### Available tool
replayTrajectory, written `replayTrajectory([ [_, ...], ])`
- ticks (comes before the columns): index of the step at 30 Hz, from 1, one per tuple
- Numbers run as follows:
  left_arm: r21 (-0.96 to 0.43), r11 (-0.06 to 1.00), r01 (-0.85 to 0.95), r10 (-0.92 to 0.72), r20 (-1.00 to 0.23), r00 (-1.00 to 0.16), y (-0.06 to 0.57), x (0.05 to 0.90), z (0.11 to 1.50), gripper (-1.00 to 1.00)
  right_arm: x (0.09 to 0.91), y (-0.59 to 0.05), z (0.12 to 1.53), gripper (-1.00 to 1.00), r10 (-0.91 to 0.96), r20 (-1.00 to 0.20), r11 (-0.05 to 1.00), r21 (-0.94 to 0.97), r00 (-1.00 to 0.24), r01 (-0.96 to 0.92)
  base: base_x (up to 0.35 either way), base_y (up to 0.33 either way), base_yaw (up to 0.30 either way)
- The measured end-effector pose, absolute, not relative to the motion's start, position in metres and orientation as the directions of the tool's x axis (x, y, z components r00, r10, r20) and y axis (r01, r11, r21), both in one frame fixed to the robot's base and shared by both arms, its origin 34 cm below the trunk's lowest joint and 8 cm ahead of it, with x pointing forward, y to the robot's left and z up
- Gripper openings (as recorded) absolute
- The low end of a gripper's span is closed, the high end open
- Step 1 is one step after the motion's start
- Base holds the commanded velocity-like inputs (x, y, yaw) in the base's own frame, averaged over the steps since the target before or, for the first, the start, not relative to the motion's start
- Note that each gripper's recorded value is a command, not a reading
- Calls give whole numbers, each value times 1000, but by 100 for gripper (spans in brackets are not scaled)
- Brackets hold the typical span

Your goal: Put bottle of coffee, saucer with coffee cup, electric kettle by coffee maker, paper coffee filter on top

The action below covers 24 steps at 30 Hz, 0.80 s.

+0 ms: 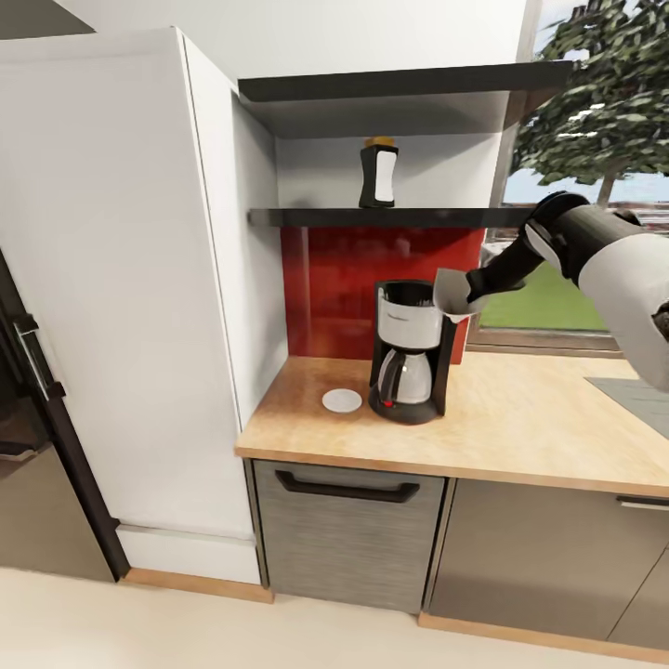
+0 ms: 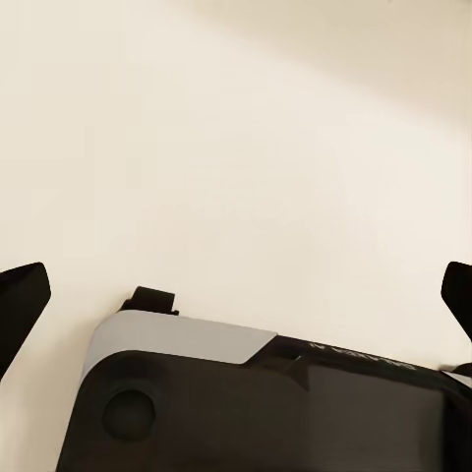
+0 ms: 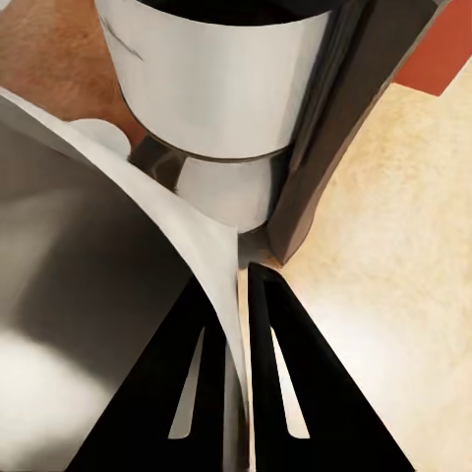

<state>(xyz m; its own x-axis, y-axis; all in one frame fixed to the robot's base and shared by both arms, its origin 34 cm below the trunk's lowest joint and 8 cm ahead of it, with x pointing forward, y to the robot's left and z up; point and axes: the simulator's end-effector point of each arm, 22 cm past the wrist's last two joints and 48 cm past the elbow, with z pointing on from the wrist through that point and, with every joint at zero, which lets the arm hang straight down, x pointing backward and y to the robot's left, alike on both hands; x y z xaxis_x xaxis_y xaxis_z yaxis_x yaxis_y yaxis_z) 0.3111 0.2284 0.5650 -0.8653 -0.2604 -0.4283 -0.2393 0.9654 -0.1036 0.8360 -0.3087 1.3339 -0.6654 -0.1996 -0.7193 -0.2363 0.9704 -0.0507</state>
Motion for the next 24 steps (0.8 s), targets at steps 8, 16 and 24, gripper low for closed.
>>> replayTrajectory([
  [8, -102, 965, -240, -260, -430, -865, 229, 311, 565, 100, 833, -302, 1348, -100, -180, -735, 966, -8, -653, -257, 91, 17, 0],
  [16, -102, 966, -240, -260, -429, -865, 230, 311, 565, 100, 825, -286, 1374, -100, -170, -764, 944, 55, -622, -325, 96, 43, 0],
  [24, -102, 965, -240, -260, -425, -867, 229, 309, 564, 100, 813, -262, 1392, -100, -170, -780, 900, 127, -603, -418, 100, 90, 0],
])
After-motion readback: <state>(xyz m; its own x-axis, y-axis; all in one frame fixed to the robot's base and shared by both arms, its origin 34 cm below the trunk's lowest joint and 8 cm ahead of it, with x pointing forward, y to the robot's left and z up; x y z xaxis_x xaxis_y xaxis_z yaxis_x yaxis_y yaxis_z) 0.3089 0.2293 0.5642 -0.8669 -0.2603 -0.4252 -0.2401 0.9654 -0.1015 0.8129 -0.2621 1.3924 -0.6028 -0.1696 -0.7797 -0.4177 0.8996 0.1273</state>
